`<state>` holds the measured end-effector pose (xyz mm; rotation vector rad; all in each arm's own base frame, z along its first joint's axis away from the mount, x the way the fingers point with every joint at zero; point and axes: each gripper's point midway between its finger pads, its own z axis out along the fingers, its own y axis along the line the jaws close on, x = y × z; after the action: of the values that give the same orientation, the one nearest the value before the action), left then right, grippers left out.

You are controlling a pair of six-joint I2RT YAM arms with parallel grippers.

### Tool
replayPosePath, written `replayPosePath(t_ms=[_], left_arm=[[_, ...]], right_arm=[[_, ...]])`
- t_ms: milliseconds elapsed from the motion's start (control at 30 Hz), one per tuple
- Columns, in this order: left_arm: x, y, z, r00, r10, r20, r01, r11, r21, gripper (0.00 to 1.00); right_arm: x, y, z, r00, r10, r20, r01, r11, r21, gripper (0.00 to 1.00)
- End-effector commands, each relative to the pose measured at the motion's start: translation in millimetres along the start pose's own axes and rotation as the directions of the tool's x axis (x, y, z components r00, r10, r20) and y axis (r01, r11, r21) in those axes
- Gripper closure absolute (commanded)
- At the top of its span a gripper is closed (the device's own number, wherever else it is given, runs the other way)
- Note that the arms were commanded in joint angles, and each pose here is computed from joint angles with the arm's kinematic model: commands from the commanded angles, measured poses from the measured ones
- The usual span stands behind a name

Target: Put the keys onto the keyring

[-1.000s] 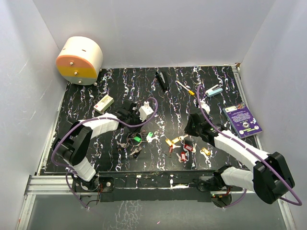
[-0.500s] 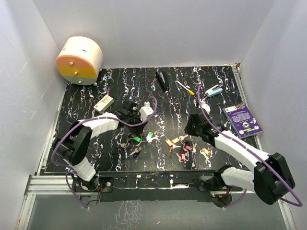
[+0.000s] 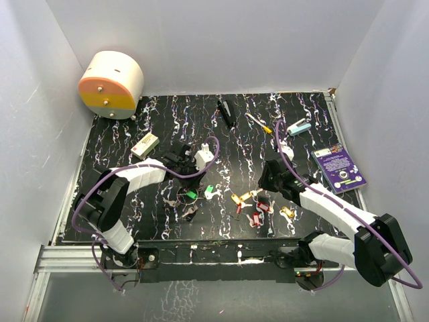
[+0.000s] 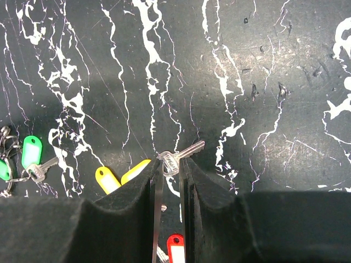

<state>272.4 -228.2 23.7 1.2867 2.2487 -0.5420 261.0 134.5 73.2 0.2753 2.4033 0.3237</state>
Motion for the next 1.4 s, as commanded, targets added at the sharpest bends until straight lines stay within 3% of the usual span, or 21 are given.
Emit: replayPosePath(t_ms=[0,433,667,1067,1367], left_arm=[[-1.5,3.4,-2.5,1.0,0.013,0.013,-0.013,0.999,-0.038,0.73],[3.7,34.1,-11.0,0.999,0.036,-0.014,-0.038,0.976,-0.216,0.76],[-6.0,36.3,-21.1,0.999,0.05,0.014,-0.045,0.968,-0.246,0.75],[-30.2,-8.7,-25.9,0.996,0.034,0.078,-0.034,0.999,-0.002,0.71],[-24.0,-18.1,-13.4,0.997,0.053,0.06,-0.054,0.998,0.021,0.71]], right_arm=[[-16.1,8.9,-1.6,0.998,0.021,0.063,-0.018,0.999,-0.034,0.75],[-15.1,10.4,-0.4,0.998,0.018,0.059,-0.015,0.999,-0.043,0.77],[-15.0,10.7,0.0,0.998,0.019,0.058,-0.016,0.999,-0.043,0.77],[-14.1,11.7,-0.1,0.998,0.024,0.052,-0.021,0.999,-0.048,0.77],[-14.7,10.4,-0.6,0.998,0.023,0.056,-0.021,0.999,-0.041,0.77]])
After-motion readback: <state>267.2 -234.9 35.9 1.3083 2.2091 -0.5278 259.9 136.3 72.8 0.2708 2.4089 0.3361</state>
